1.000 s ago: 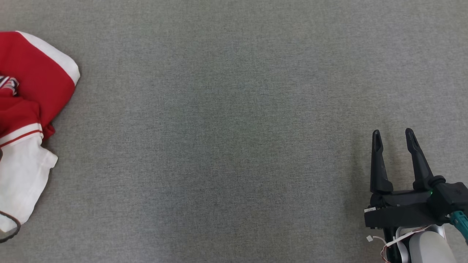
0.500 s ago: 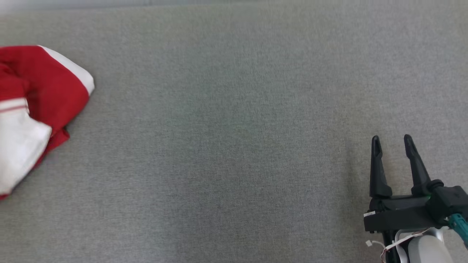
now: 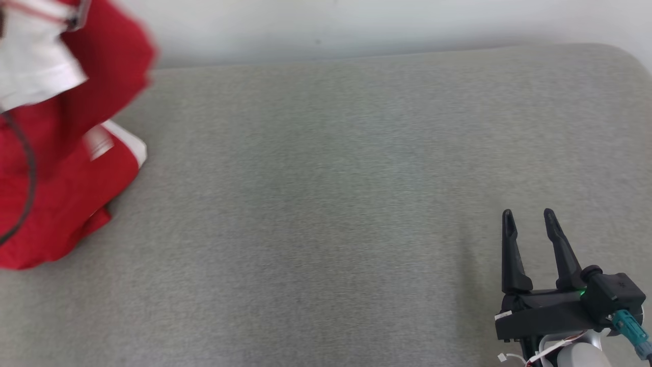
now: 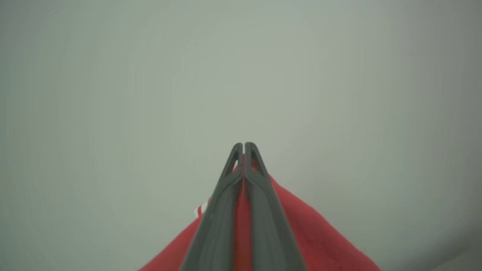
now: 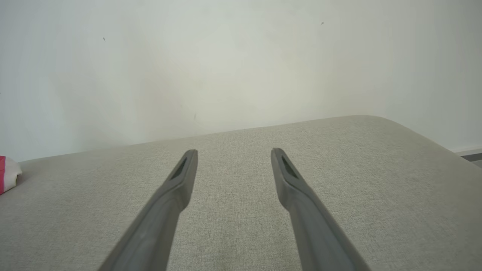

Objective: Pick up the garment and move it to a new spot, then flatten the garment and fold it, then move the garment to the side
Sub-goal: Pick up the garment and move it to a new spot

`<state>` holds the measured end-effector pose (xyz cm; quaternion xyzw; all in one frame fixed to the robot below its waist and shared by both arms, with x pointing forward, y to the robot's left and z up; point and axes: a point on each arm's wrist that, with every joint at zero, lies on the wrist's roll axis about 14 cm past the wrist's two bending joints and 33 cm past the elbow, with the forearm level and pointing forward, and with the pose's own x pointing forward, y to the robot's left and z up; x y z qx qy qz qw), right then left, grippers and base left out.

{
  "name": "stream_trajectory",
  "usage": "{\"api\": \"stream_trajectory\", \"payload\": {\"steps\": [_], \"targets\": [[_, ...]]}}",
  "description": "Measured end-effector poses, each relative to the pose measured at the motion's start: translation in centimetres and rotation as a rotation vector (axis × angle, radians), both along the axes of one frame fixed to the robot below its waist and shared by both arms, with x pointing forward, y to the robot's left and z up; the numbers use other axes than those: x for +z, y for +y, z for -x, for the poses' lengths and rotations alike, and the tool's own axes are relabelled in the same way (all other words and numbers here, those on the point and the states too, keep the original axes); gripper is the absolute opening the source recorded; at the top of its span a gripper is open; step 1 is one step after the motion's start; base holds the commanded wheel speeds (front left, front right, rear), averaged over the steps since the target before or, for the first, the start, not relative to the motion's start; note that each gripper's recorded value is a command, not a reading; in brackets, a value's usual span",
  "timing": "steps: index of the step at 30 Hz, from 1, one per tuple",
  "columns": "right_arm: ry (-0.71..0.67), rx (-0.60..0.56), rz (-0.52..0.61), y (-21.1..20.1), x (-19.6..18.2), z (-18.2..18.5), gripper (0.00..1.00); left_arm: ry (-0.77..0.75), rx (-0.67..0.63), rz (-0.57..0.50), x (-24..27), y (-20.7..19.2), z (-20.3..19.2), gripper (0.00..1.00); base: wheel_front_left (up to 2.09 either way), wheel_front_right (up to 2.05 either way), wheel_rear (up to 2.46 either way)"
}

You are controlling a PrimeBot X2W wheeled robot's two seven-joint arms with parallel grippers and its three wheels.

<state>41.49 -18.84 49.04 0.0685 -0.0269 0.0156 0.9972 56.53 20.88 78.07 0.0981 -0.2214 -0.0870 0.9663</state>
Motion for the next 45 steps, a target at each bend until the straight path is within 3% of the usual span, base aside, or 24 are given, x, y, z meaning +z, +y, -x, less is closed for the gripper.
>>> {"api": "stream_trajectory", "payload": {"steps": [8,15,17,21,25,32,33,34,39,45], "targets": [[-0.002,-0.094,-0.019,-3.1,0.5,2.5,1.00,-0.067,-0.297,0.014,3.4,-12.5,1.2,0.00,0.00,0.00,0.00],[0.008,-0.194,-0.012,-6.2,0.5,4.9,1.00,0.000,-0.508,0.114,0.7,-21.2,1.6,0.00,0.00,0.00,0.00],[0.011,-0.224,-0.006,-7.2,0.5,5.5,1.00,0.086,-0.565,0.160,-3.3,-23.9,1.8,0.00,0.00,0.00,0.00],[0.025,-0.241,-0.001,-7.7,0.1,5.7,1.00,0.248,-0.578,0.215,-10.5,-25.3,2.0,0.00,0.00,0.00,0.00],[0.036,-0.238,-0.002,-7.6,-0.3,5.5,1.00,0.421,-0.524,0.285,-18.4,-24.5,3.0,0.00,0.00,0.00,0.00],[0.049,-0.223,-0.005,-7.2,-0.8,5.0,1.00,0.708,-0.441,0.262,-30.7,-22.8,7.5,0.00,0.00,0.00,0.00],[0.049,-0.220,-0.004,-7.1,-0.8,4.9,1.00,0.719,-0.439,0.256,-31.4,-22.8,8.0,0.38,0.00,0.00,0.00],[0.050,-0.216,-0.003,-7.0,-0.9,4.8,1.00,0.710,-0.440,0.251,-31.4,-22.8,8.3,1.00,0.00,0.00,0.00],[0.020,-0.187,0.008,-6.1,0.0,4.1,1.00,0.591,-0.444,0.287,-28.6,-22.3,8.0,1.00,0.00,0.00,0.00],[-0.021,-0.130,0.007,-4.3,1.2,3.2,1.00,0.419,-0.343,0.304,-24.5,-17.7,7.0,1.00,0.00,0.00,0.00]]}}
